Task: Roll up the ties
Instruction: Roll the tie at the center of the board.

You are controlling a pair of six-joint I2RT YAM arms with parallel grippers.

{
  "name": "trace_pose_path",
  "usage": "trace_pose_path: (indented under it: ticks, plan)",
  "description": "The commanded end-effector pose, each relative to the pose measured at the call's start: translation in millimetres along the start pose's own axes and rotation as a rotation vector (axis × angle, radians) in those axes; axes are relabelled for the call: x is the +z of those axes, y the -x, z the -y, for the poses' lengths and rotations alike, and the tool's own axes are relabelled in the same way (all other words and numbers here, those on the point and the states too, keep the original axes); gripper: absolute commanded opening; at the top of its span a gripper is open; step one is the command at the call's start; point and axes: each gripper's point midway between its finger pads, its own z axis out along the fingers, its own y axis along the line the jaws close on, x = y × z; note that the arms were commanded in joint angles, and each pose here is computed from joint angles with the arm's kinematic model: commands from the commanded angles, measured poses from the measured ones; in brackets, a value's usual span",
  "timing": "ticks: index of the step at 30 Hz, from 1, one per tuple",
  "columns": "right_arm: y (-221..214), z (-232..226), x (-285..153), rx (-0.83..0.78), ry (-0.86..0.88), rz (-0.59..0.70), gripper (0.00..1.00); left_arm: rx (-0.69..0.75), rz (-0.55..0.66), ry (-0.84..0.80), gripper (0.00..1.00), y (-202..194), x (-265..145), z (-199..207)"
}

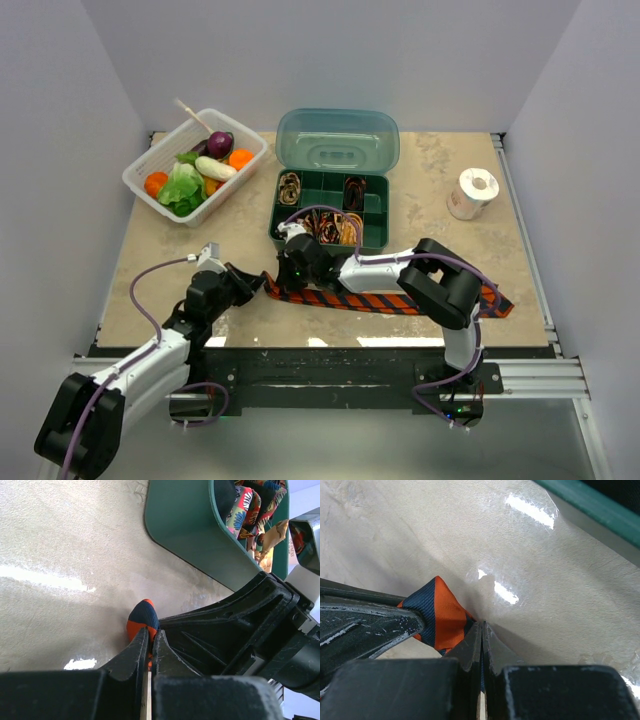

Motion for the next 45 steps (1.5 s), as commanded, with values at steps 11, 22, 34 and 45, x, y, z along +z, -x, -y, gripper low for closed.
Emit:
trace_pose_path:
  ticks: [11,22,34,45]
  plan:
    - [38,-20,-39,-0.016,0.027,0.081,0.0,0.084,-0.01,0.056,0.0,-19,-7,-36]
    - [21,-4,-34,-0.017,-0.026,0.042,0.0,0.165,0.023,0.079,0.0,-6,-1,-23]
    - [17,-13,-23,-0.018,0.014,0.006,0.0,0.232,0.036,0.119,0.0,13,-2,-9]
    - [5,-24,-17,-0.013,0.067,-0.022,0.0,0.26,0.04,0.128,0.0,18,-3,-5]
